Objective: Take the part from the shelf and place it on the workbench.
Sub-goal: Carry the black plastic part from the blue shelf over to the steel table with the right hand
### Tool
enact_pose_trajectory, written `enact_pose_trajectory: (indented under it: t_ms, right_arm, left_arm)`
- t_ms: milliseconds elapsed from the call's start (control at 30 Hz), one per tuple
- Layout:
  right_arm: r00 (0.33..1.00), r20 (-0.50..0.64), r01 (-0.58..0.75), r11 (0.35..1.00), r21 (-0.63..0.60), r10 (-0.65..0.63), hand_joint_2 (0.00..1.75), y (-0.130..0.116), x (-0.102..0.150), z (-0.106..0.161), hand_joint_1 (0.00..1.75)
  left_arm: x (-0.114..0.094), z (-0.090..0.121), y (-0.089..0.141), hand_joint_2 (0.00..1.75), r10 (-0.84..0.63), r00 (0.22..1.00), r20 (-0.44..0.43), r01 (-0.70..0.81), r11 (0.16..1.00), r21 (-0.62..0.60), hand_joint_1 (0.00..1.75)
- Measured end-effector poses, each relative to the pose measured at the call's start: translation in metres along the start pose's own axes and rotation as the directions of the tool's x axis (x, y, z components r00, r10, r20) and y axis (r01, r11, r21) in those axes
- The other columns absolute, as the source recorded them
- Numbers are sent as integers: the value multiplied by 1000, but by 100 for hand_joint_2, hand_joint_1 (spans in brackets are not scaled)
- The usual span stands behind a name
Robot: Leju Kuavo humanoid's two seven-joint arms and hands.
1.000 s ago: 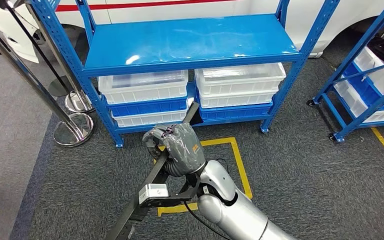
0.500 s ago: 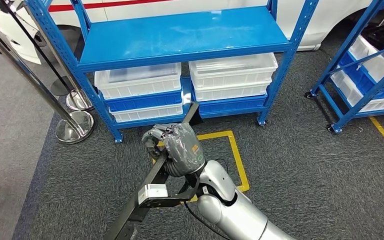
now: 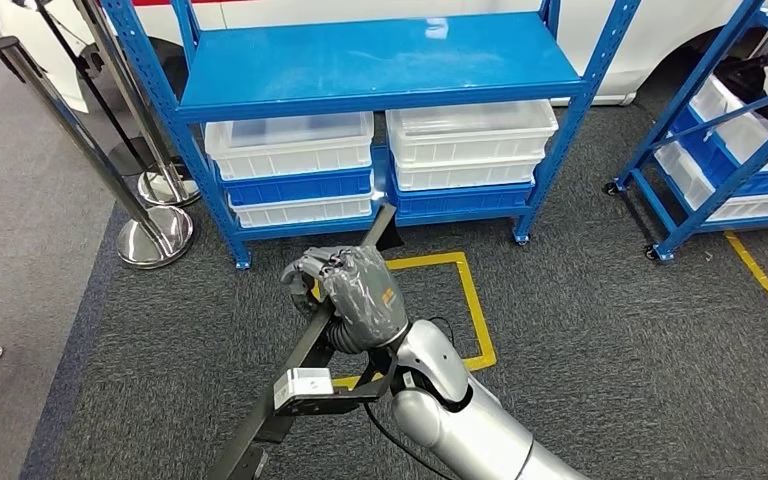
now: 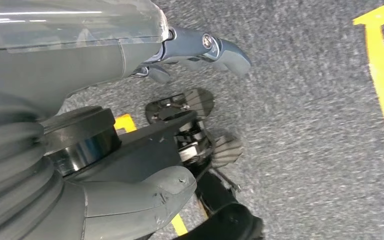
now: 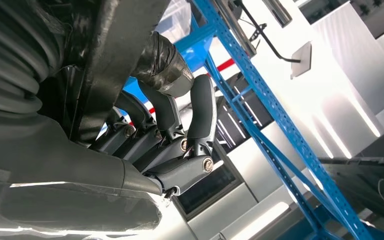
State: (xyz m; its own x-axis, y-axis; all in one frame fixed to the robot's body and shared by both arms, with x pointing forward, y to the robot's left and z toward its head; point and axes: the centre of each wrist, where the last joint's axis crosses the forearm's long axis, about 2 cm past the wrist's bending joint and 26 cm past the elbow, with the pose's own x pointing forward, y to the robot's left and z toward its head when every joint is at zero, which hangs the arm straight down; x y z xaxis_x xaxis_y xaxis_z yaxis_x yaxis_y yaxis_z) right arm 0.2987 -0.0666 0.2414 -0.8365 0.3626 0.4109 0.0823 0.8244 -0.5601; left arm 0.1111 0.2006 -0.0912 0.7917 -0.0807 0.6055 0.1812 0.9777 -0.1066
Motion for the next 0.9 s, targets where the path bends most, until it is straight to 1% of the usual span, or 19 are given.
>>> enact_pose_trajectory:
  t_ms: [600,900]
  right_arm:
    - [1000,4,-4,1000,6,4,175,1,-1,-2,175]
    - [1000,11,-6,1000,5,6,175,1,0,-4,175]
  left_arm:
    - [0,0,0,175,0,1000,-4,0,1000,0,0]
    - [4,-1,-1,175,0,1000,4,0,1000,-1,0]
